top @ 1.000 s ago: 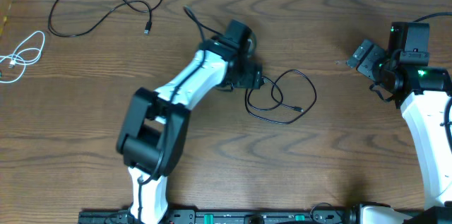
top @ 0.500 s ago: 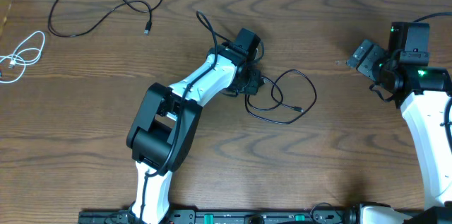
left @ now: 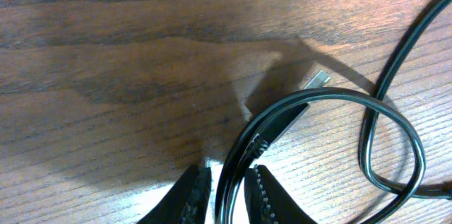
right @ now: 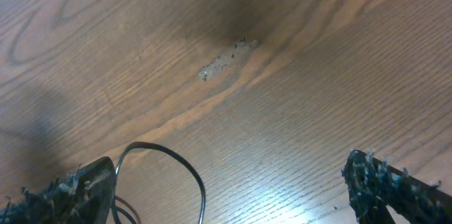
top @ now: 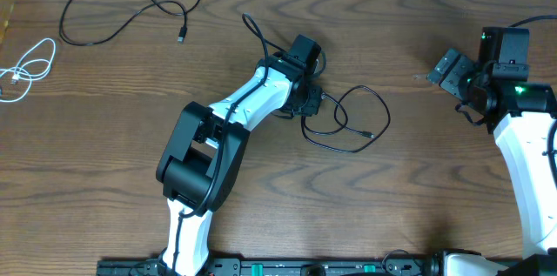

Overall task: Untangle cables
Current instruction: 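Move the left gripper to the remaining black cable and grasp it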

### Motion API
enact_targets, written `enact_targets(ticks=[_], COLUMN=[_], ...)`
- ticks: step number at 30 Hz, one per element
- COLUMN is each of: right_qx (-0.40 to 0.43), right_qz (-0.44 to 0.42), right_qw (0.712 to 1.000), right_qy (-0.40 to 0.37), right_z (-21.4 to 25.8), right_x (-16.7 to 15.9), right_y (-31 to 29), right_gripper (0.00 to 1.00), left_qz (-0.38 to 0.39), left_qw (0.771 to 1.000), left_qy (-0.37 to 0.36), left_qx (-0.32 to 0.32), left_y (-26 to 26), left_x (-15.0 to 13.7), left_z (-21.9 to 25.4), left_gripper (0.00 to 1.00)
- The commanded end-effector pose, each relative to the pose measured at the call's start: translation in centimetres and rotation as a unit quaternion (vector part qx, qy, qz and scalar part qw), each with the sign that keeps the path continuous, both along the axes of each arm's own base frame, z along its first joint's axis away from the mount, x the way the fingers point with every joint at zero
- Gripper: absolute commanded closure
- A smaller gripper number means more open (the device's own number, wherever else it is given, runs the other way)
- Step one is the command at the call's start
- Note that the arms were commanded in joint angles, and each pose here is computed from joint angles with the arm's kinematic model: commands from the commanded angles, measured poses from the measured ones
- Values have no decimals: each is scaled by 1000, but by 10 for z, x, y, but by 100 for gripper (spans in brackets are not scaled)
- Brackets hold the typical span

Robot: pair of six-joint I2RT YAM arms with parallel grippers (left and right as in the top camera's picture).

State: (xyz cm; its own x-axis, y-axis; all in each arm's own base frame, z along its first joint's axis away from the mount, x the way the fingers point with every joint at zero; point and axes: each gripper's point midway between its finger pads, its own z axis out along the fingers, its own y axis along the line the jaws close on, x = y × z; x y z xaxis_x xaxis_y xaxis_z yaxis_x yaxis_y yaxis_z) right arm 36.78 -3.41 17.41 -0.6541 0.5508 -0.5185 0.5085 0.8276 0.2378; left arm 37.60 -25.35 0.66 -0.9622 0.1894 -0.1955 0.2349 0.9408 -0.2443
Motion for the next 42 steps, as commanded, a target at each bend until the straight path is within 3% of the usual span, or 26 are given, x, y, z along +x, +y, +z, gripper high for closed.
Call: enact_targets(ticks=[1,7,22,42], right_qx=[-6,-6,-6,-6], right_qz=[-3,-3,-3,-3], right_qw=[1000,1000,1000,1000], right_qy=[-1,-1,-1,-1], right_z=[1,1,1,1], right_x=[0,0,0,0], right_y=[-2,-2,-2,-2], right_gripper=[1,1,1,1], left_qz=[0,-1,-1,11], left_qw=[1000,1000,1000,996], left_qy=[1,-7,31,24], left_qx=[2,-14,8,82], left_y=[2,-1,9,37], left_x=[-1,-4,-21,-22], left_z=[0,23,12,-11], left_gripper=[77,77,78,78])
